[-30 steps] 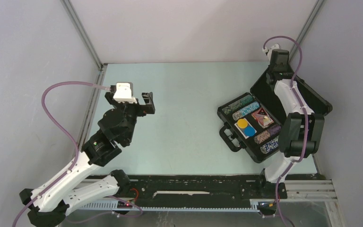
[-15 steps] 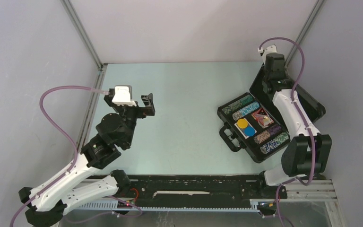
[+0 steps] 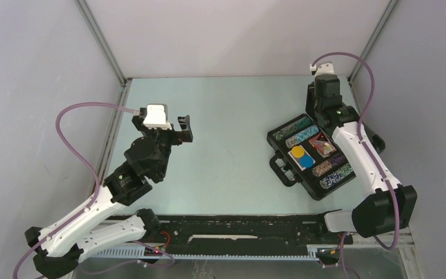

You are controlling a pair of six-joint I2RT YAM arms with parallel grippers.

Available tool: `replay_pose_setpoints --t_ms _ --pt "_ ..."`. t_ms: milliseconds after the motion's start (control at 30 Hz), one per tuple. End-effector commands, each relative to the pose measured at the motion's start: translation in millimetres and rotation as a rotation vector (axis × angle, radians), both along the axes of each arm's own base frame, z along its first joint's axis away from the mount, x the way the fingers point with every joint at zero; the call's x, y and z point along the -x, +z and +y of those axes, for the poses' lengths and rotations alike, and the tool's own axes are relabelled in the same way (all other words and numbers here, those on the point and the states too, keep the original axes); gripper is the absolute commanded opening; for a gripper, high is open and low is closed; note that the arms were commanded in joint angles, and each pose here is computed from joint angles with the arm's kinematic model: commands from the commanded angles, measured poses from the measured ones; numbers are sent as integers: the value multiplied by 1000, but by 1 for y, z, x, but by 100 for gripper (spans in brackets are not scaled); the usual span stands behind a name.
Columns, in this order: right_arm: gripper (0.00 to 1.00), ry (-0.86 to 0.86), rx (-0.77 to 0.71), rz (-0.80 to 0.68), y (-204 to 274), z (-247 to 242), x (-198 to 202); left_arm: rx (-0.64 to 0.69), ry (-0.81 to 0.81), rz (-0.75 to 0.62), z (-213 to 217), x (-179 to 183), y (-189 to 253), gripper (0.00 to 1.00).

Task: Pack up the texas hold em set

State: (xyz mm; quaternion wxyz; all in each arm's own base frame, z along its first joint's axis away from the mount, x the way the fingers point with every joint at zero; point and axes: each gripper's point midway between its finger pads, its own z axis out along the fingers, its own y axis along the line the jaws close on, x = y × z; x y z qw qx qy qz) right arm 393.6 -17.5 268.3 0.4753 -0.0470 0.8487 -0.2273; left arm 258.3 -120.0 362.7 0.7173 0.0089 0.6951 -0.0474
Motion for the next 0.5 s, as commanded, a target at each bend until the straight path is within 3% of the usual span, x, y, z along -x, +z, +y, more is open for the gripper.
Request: replay_pose_setpoints --t_ms 0,367,467 --pt "9 23 -160 176 -59 35 29 24 39 -22 11 2 7 100" --pt "16 2 -172 212 -86 43 57 50 29 -36 16 6 12 100" --pt "21 15 -162 222 -90 47 65 48 34 -36 17 6 12 100"
